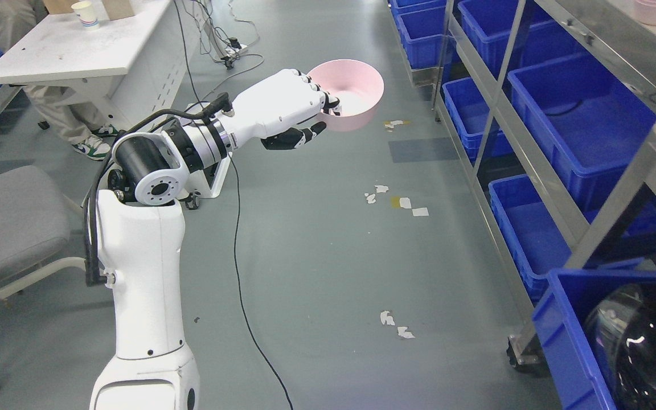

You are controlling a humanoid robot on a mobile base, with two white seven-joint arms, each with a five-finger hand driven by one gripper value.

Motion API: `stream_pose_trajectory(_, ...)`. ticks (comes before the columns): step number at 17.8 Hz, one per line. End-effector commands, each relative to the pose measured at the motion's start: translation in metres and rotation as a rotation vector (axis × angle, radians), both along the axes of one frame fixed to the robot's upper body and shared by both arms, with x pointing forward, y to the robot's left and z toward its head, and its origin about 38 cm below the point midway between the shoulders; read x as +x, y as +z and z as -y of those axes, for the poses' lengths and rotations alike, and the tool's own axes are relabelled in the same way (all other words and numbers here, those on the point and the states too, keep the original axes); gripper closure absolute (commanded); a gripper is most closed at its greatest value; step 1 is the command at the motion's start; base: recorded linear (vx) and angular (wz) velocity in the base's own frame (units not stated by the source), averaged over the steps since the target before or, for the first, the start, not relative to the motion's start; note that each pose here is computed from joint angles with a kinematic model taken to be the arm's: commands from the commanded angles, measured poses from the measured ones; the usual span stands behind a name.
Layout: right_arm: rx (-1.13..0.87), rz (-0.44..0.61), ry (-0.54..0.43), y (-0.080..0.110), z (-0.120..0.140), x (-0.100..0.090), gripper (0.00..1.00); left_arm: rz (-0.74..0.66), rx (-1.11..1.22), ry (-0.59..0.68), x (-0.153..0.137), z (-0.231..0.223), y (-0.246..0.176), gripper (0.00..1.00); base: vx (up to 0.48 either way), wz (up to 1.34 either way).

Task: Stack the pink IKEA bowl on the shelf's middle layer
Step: 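Hold the pink bowl in the left hand while driving to the other shelf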

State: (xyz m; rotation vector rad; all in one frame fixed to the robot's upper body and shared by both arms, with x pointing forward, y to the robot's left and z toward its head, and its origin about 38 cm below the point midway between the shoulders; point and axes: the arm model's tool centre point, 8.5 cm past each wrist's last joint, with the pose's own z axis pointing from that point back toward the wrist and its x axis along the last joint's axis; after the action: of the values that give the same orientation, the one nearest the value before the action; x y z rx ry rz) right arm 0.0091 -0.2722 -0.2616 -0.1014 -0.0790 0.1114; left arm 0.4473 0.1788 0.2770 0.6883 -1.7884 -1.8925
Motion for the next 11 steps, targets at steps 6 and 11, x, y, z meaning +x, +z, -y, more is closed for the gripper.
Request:
stream_pose_trajectory(6,-0.024,-0.005,0.0,0.0009,0.0116,-0.0088,0.0,0.004,-0.013,-0.004,-0.0011,-0.0062,0.0021,0.96,0.267,0.21)
stream_pose_trajectory(11,-0.024,-0.005,0.0,0.0009,0.0116,-0.0088,0.0,0.002,-0.012,-0.007,-0.0011,-0.0053,0.0016,0.96,0.293,0.03)
